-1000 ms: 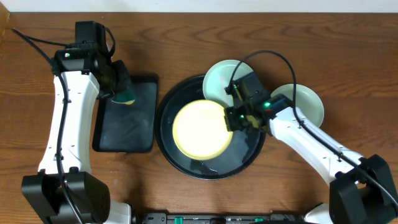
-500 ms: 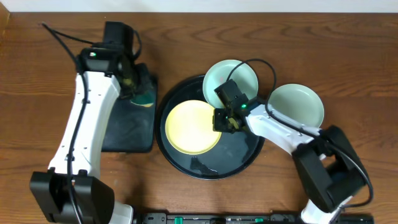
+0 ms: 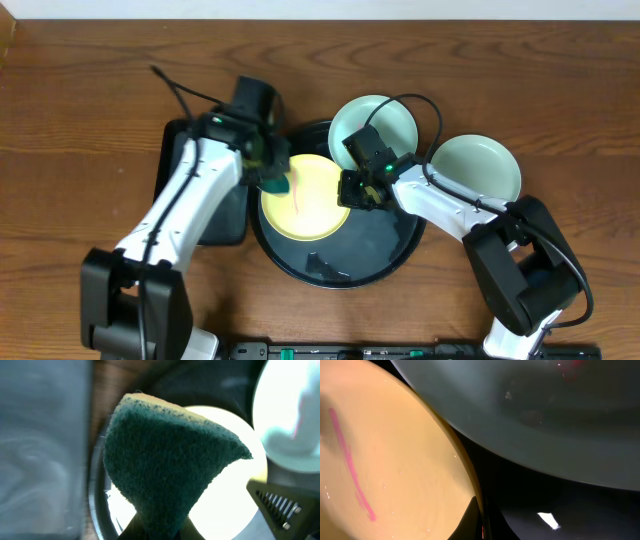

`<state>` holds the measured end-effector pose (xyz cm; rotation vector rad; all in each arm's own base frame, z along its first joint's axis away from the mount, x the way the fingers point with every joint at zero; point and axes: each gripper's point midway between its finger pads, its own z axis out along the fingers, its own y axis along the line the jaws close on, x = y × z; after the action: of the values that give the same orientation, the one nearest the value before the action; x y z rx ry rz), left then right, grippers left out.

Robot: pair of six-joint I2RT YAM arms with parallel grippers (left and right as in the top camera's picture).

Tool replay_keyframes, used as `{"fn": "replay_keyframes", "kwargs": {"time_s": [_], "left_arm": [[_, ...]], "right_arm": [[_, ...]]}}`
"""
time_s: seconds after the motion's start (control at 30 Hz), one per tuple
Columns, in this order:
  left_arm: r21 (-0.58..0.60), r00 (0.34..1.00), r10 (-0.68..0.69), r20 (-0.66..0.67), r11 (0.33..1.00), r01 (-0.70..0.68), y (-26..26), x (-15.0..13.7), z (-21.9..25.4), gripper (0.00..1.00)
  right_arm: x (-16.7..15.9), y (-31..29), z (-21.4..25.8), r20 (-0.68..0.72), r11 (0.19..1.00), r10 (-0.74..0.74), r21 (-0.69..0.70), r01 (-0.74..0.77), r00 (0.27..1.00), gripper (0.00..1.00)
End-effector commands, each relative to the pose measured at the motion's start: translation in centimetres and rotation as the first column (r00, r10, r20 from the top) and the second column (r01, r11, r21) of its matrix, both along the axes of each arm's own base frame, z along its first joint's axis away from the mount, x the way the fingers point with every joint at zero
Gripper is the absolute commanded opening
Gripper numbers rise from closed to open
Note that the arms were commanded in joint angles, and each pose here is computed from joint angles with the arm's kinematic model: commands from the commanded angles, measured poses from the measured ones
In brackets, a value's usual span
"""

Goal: Clean dirty plates on tray and stack at the side
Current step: 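Scrub the yellow plate with the sponge in the left gripper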

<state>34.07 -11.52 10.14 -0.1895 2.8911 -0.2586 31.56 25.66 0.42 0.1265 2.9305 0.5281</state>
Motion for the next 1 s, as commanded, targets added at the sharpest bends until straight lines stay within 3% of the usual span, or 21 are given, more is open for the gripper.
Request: {"fn": "replay_keyframes", "kwargs": {"time_s": [0.0, 0.53, 0.77, 0.97], "left_arm": [[0.014, 0.995, -0.083, -0.052, 0.996, 0.084, -1.2, -0.8, -2.5, 0.07], [0.029, 0.958, -0.15, -0.245, 0.986, 0.162, -3.0, -2.3, -10.5, 0.08], [-0.289, 0.859, -0.478, -0.18, 0.861, 0.419, -8.3, -4.4, -8.8, 0.07], [-0.279, 0.871, -0.467, -0.151, 0.866, 0.415, -8.3, -3.6, -8.9, 0.07]], "right_arm": [[-0.2, 0.4, -0.7, -0.018, 1.0, -0.002, -0.002, 0.002, 1.0, 0.01], [-0.2, 0.5, -0.7, -0.02, 1.0, -0.001, 0.001, 0.001, 1.0, 0.01], [-0.2, 0.5, -0.7, -0.02, 1.0, -0.001, 0.001, 0.001, 1.0, 0.01], [-0.2, 0.5, -0.7, -0.018, 1.0, 0.003, 0.0, -0.003, 1.0, 0.01]]}}
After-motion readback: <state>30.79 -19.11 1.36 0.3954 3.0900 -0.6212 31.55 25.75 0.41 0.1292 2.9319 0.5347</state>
